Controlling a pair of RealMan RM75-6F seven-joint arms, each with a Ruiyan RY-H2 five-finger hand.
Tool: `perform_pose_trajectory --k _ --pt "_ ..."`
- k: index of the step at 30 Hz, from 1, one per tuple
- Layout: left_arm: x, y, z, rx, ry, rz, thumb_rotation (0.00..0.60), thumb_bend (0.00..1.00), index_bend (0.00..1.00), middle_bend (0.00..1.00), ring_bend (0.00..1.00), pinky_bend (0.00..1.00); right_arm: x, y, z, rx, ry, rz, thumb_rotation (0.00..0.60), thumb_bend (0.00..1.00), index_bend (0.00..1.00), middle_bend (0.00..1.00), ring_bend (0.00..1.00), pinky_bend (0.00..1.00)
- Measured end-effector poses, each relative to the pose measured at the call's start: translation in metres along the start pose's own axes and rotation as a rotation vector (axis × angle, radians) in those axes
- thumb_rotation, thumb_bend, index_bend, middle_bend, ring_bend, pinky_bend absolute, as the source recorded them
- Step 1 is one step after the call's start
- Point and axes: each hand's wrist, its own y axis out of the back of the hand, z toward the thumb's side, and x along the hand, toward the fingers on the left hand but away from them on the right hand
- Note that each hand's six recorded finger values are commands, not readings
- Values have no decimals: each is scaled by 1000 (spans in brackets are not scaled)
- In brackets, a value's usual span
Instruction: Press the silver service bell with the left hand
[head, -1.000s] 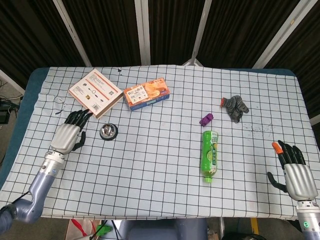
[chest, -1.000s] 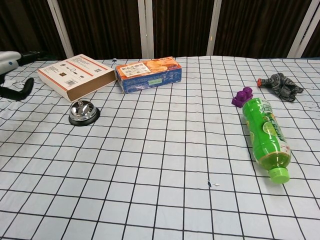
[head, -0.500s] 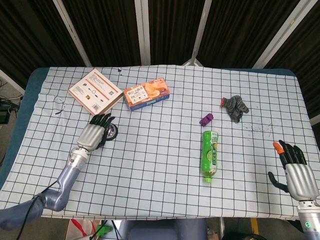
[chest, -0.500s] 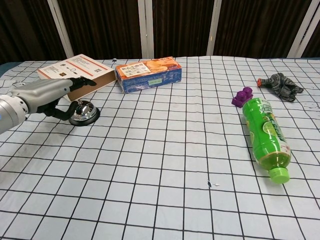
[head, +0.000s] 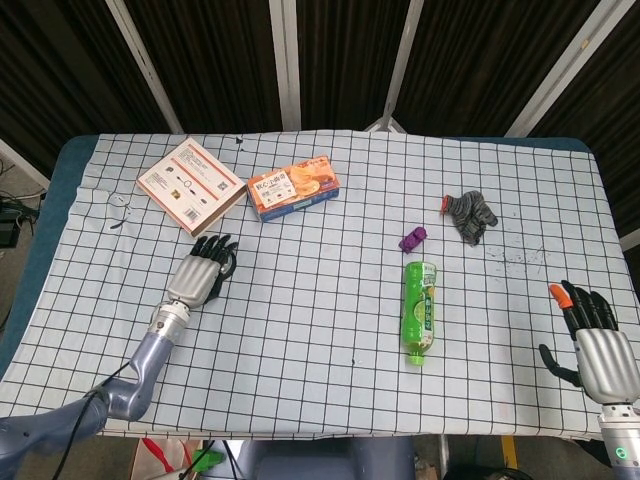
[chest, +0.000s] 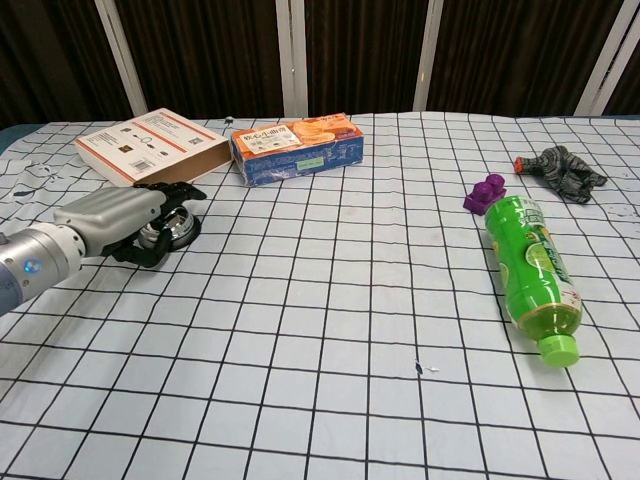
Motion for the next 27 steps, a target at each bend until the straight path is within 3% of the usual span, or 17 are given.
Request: perform_pose_trajectory --k 8,15,20,23,27 --pt "-4 18 6 -2 -24 57 600 948 0 0 0 11 0 1 -1 -4 1 -3 600 388 79 0 0 0" --pt "-37 73 17 -59 -72 232 600 937 0 0 0 10 1 1 1 -5 8 -4 600 388 79 0 0 0" --pt "-100 115 4 -95 -52 320 600 929 0 0 0 10 4 3 3 -8 14 -7 600 388 79 0 0 1" --pt "-148 134 -19 -89 11 331 600 929 0 0 0 10 5 4 2 -11 12 -14 600 388 78 0 0 0" --pt "-221 148 -62 -35 161 326 600 930 0 0 0 10 5 4 3 -10 11 -14 600 388 79 0 0 0"
